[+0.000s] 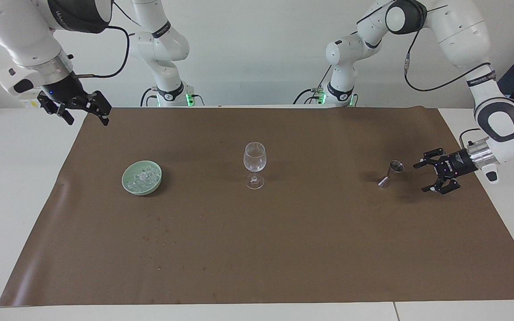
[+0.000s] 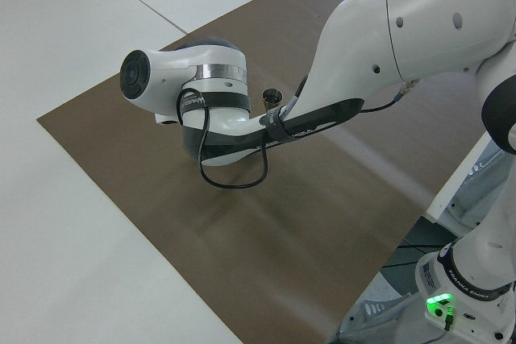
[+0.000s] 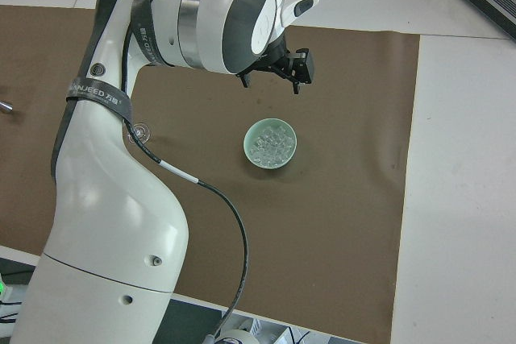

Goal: Pour wine and add ice with both arms
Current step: 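Reach the left gripper to the small metal jigger and grasp it, then lift the metal jigger with the left gripper and carry it over the cup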

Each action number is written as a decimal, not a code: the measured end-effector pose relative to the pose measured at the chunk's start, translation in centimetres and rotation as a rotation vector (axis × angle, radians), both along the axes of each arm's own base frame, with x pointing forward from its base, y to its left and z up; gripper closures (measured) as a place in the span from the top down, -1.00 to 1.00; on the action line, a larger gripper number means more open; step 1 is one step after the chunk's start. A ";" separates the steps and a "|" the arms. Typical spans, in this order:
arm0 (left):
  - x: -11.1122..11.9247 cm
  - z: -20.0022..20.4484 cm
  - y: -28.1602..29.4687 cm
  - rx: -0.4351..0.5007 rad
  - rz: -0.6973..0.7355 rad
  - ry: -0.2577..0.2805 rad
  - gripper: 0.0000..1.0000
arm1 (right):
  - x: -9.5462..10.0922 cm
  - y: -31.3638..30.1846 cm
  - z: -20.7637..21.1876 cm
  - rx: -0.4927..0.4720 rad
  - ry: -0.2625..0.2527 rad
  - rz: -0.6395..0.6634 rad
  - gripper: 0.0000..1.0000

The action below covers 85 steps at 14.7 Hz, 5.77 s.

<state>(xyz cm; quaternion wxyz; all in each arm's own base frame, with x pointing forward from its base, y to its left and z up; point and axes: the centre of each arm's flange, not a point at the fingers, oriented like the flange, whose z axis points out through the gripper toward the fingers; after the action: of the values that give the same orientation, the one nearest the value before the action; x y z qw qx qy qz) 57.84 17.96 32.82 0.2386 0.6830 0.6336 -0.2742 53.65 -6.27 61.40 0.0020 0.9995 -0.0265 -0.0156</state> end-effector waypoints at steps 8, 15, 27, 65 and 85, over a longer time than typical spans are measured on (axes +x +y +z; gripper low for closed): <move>-7.2 -4.8 -2.2 -0.178 0.280 -0.040 1.00 | 0.0 0.0 0.0 0.000 0.000 0.000 1.00; -9.6 -5.9 -2.5 -0.259 0.447 -0.091 1.00 | 0.0 0.0 0.0 0.000 0.000 0.000 1.00; -9.8 -7.6 -6.5 -0.294 0.540 -0.134 1.00 | 0.0 0.0 0.0 0.000 0.000 0.000 1.00; -8.1 4.2 -14.8 -0.394 0.495 -0.112 -0.56 | 0.0 0.0 0.0 0.000 0.000 0.000 1.00; -7.7 12.7 -44.7 -0.076 0.089 -0.105 -0.56 | -0.1 0.0 0.0 0.000 0.000 0.000 1.00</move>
<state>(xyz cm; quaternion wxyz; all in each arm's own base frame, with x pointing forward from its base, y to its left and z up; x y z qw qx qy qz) 50.11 -26.78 45.55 0.3093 0.6578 0.6391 -0.2512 53.60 -6.27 61.40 0.0020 0.9995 -0.0265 -0.0157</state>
